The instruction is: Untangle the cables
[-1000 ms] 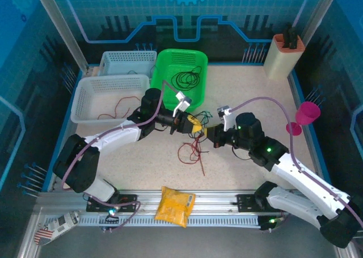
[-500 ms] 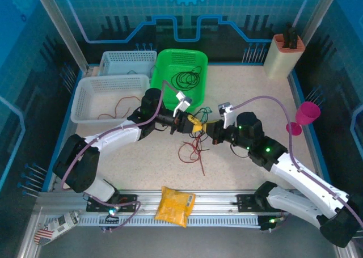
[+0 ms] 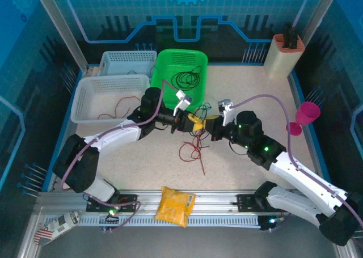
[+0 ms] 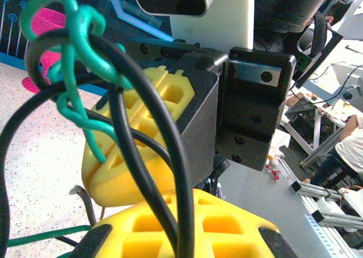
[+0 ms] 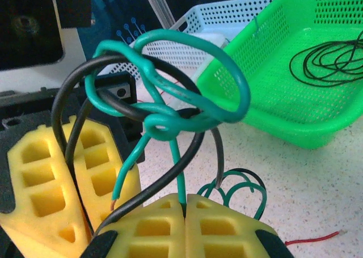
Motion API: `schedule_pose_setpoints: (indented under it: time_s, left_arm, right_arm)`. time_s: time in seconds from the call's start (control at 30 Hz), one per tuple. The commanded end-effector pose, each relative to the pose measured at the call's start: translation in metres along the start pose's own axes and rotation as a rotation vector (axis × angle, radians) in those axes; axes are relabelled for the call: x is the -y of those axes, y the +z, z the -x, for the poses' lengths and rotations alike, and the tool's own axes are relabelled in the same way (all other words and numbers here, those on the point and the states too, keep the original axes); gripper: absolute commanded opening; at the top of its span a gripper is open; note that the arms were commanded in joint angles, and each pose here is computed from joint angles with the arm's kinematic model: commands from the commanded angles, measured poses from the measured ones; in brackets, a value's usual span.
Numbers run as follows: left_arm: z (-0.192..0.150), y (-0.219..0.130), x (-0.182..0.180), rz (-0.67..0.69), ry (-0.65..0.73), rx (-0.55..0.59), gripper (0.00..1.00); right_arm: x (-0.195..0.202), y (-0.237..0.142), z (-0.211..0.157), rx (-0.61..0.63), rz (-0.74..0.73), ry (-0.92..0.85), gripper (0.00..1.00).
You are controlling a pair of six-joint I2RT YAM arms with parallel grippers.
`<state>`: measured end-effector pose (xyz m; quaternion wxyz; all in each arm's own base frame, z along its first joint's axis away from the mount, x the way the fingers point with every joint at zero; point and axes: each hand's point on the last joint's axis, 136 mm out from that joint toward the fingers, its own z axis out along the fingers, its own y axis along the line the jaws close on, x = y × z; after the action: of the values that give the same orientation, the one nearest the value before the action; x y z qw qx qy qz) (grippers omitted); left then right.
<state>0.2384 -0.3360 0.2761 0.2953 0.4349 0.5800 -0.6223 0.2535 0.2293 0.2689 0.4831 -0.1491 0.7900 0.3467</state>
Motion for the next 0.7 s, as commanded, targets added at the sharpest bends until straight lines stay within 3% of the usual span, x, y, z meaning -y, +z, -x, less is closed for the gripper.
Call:
schedule_pose_setpoints:
  time_s: [0.0,0.1,0.27,0.37,0.53,0.67]
  left_arm:
    - [0.006,0.004,0.016,-0.050,0.061,-0.009,0.00]
    - [0.007,0.004,0.015,-0.040,0.068,-0.005,0.00]
    - [0.009,-0.001,0.005,0.028,0.101,0.013,0.00]
    - [0.012,-0.006,-0.002,0.062,0.110,0.016,0.00]
    - [0.007,-0.009,-0.007,0.085,0.126,-0.008,0.00]
    - [-0.006,-0.009,-0.007,0.094,0.150,-0.046,0.00]
  right_arm:
    - [-0.018,-0.011,0.048,0.175,0.044,-0.038,0.00]
    - [-0.018,-0.011,0.036,0.103,0.041,-0.047,0.00]
    - [-0.008,-0.033,0.005,-0.009,0.005,-0.052,0.35]
    - [-0.002,-0.051,-0.019,-0.098,0.002,-0.051,0.47]
    - [-0.002,-0.083,-0.028,-0.170,0.044,-0.077,0.55]
    - [-0.004,-0.084,-0.016,-0.195,0.135,0.039,0.50]
